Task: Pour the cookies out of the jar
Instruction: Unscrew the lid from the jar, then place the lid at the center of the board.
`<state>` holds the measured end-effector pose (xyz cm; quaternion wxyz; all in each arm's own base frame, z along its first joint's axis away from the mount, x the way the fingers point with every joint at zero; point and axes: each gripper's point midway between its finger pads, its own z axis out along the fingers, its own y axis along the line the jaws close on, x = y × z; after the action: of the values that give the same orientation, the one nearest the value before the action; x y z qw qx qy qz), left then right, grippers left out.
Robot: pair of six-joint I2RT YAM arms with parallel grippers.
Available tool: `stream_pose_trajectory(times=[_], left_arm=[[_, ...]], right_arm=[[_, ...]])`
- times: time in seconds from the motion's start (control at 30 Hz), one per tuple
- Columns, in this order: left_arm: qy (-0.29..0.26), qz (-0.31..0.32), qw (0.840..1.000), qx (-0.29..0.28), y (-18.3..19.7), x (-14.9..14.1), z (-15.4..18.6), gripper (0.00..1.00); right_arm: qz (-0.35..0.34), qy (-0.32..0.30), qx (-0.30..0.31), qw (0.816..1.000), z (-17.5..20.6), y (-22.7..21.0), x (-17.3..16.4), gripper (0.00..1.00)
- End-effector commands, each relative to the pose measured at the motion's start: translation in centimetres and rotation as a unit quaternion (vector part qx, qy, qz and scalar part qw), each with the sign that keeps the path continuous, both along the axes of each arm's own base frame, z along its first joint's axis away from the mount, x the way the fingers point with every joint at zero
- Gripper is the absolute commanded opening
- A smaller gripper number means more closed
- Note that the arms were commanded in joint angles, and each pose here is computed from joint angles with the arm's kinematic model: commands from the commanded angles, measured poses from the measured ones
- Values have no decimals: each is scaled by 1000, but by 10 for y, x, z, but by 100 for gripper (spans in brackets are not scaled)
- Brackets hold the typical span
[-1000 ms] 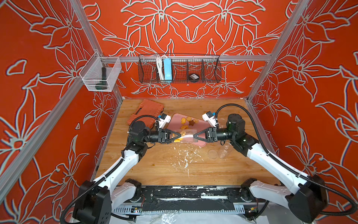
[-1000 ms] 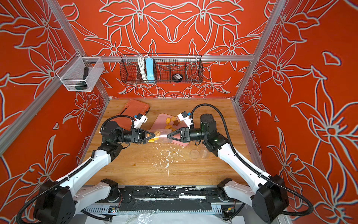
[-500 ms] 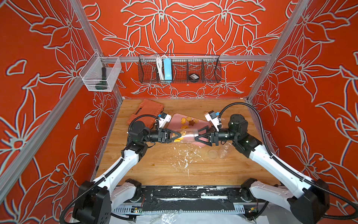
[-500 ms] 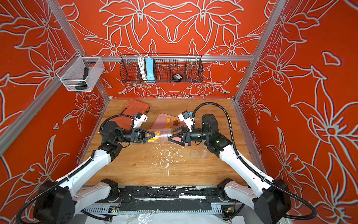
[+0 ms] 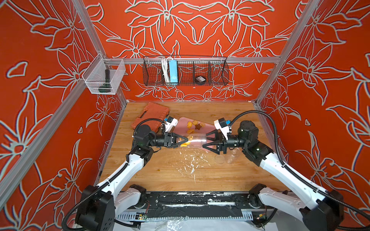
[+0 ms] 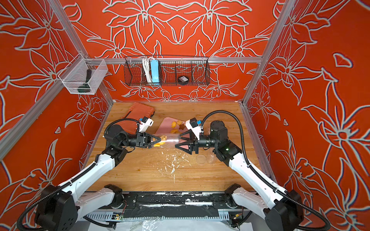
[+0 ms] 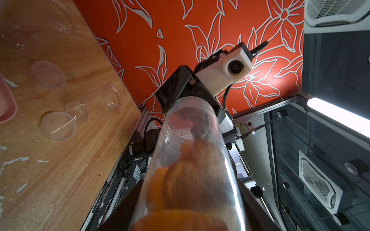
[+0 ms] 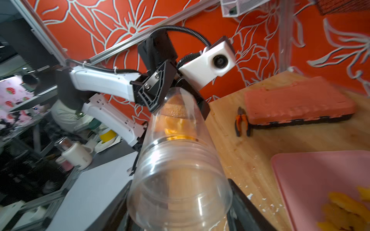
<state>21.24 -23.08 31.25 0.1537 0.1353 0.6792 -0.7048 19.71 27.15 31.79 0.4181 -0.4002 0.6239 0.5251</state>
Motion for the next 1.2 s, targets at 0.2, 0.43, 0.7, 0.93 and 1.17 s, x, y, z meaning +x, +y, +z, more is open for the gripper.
stream_pose_trajectory(times=[0.2, 0.43, 0.7, 0.93, 1.17], left_arm=[[-9, 12, 1000, -8, 6, 5, 13, 60], [-8, 13, 1000, -7, 6, 5, 12, 60], [-6, 17, 1000, -6, 7, 8, 12, 60], [-4, 36, 999, -7, 13, 12, 10, 60], [-6, 54, 999, -2, 19, 19, 7, 60]], right_arm=[[-62, -70, -8, 996, 4, -18, 9, 52], [-104, -72, 3, 992, 8, -34, 9, 52], [-118, -19, -9, 993, 9, -33, 21, 53], [-172, 107, -30, 979, -3, -46, 21, 48], [-202, 232, -93, 947, -47, -62, 0, 47]])
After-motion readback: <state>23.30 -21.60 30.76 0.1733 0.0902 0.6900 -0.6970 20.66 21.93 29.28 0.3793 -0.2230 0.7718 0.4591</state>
